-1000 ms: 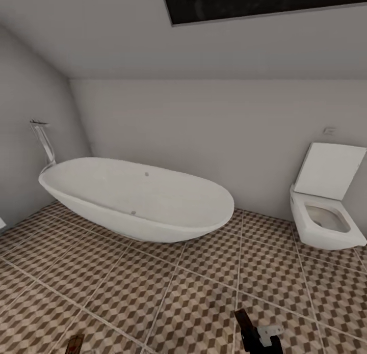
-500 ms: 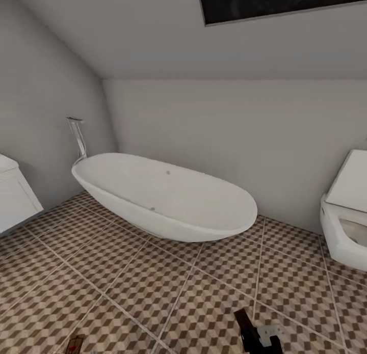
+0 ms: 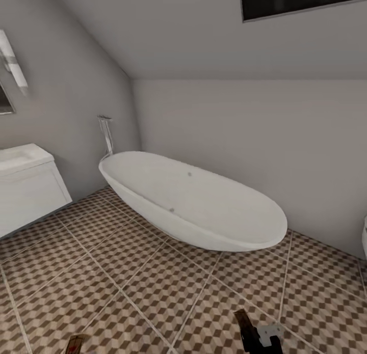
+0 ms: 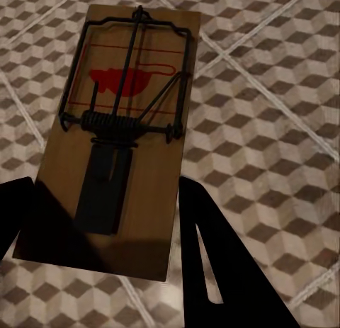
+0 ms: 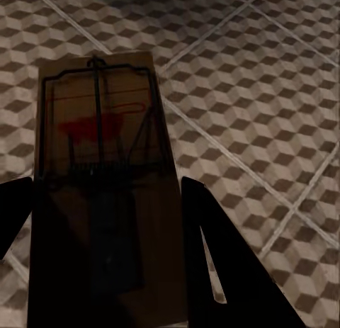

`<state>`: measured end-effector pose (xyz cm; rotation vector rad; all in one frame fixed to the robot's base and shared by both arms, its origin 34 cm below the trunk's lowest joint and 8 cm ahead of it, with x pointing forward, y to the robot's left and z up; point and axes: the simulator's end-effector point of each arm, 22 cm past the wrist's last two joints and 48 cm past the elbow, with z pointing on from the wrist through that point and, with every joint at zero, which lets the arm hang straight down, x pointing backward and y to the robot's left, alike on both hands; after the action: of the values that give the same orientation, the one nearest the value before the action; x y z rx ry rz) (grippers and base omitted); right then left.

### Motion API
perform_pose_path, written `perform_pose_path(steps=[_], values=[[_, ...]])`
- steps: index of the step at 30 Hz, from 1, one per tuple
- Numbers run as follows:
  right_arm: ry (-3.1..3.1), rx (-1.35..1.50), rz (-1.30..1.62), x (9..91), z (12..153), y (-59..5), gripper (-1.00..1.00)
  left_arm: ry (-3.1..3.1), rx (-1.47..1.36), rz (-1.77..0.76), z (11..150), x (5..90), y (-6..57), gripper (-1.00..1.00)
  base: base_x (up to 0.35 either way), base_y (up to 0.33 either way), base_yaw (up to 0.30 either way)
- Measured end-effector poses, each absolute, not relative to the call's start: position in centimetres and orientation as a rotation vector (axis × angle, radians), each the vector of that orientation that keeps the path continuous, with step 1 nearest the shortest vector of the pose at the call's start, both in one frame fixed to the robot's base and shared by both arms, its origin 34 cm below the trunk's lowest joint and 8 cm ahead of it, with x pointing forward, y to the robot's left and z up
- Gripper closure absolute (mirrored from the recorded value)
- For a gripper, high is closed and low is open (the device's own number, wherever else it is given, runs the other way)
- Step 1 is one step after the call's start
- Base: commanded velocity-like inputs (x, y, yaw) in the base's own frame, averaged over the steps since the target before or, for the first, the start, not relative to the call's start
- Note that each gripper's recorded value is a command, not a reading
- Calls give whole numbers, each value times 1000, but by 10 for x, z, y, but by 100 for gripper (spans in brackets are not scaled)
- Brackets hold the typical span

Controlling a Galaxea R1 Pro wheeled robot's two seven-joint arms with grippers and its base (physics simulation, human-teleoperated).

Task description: Take the four mousetraps from the cabinet in the bathroom and place them on the bathroom floor. Make sure all four end up on the same floor surface, and ensure that at least two of them are either under or directly next to the same bathroom sink.

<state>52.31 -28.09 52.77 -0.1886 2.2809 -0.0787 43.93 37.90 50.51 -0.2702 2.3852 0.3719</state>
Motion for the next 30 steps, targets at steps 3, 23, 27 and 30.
perform_pose_path(steps=[3,23,27,30], values=[[2281,-189,-79,523,528,-281,100,2386,-270,372,505,439,379,100,282,0,288],[2282,-190,-79,523,527,-281,100,2384,-270,374,506,439,380,100,283,0,288],[2282,-190,-79,523,527,-281,100,2383,-270,374,506,439,380,100,275,19,288],[2282,-191,-79,522,527,-281,100,2383,-270,375,506,440,380,100,274,95,288]])
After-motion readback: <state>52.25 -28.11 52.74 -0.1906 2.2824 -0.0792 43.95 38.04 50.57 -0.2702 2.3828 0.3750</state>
